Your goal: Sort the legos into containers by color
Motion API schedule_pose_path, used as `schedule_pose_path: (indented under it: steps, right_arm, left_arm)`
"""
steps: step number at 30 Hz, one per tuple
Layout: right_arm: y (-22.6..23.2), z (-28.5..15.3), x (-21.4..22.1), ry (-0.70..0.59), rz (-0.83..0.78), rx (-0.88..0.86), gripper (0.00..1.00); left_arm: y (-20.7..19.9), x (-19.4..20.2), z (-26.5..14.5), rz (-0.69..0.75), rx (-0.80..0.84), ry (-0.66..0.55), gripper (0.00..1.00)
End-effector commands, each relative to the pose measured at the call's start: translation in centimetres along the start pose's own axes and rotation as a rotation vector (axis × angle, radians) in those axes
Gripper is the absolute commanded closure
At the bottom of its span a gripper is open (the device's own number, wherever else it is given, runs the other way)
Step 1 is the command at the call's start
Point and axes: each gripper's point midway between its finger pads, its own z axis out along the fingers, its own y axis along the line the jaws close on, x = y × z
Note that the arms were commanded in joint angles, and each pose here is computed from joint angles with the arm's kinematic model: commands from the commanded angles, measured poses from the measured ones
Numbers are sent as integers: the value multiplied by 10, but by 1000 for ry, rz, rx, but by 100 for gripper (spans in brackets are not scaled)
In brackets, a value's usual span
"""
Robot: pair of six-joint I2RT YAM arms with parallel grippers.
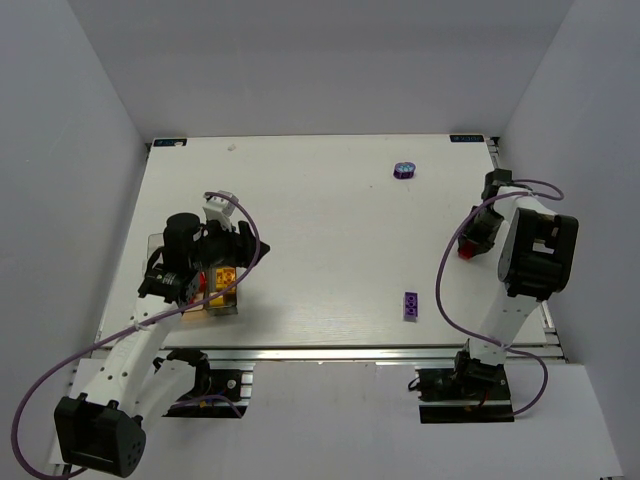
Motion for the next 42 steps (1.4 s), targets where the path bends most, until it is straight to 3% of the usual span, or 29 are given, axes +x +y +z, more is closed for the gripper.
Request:
schedule_pose_path:
  steps: [1,3,5,6,7,8,11,16,17,18,20,23,24,27,31,35,37,40,42]
  right_arm:
    - [31,-25,-9,-66,-106,-177,100]
    - [59,-39,-6,-89,-303,-324,100]
    - [112,-70,7,-85,-531,-598,100]
    - [138,-81,19,-112,-780,-690,100]
    - [149,-89,43,-22,-849,-794,100]
    - [160,-104,29,-74,-936,-828,100]
    - [217,-116,53,-101,-1190,-933,100]
    - [308,-137,111,-177,-1604,-1147,100]
    - [333,-144,141,-157,-1677,-1197,100]
    - [355,-166,139,-235,-1720,-1231,100]
    - [390,-169,181,-173,-1760,-1332,100]
    - [435,-187,209,-250,-1783,-1357,100]
    - [460,-200,237,-337,-1834,-1408,100]
    - [490,-216,276,-421,-1787,-1466,100]
    - [517,-232,323,-342,-1733,-1631,100]
    - [543,-254,352,-444,-1704,-1720,100]
    - [556,-269,371,-573,-1699,-1760,100]
    - [574,-261,380,-601,-1607,-1753,100]
    - [592,-275,378,-700,-1534,-1774,100]
  left_arm:
    - [-2,-8,-4,20,-2,-41,27]
    - [-5,-11,-6,34,11,-59,27]
    - [-11,-19,-12,60,31,-107,26]
    - [-13,-18,-14,66,38,-118,26]
    - [-15,-25,-17,85,43,-151,26]
    - [-20,-32,-24,105,47,-194,26]
    - [-22,-45,-40,139,18,-300,26]
    - [-29,-68,-68,176,5,-537,23]
    - [-32,-71,-73,179,12,-574,22]
    - [-39,-78,-85,171,30,-633,20]
    - [-49,-90,-99,183,53,-693,14]
    - [-71,-103,-114,209,122,-702,10]
    - [-76,-105,-116,205,142,-697,10]
    - [-91,-113,-121,210,205,-687,8]
    - [-105,-122,-131,218,257,-708,8]
    - [-116,-124,-138,233,302,-706,7]
    - [-120,-122,-140,239,323,-695,7]
    - [-121,-119,-141,235,330,-690,7]
    - [-124,-117,-145,226,344,-695,7]
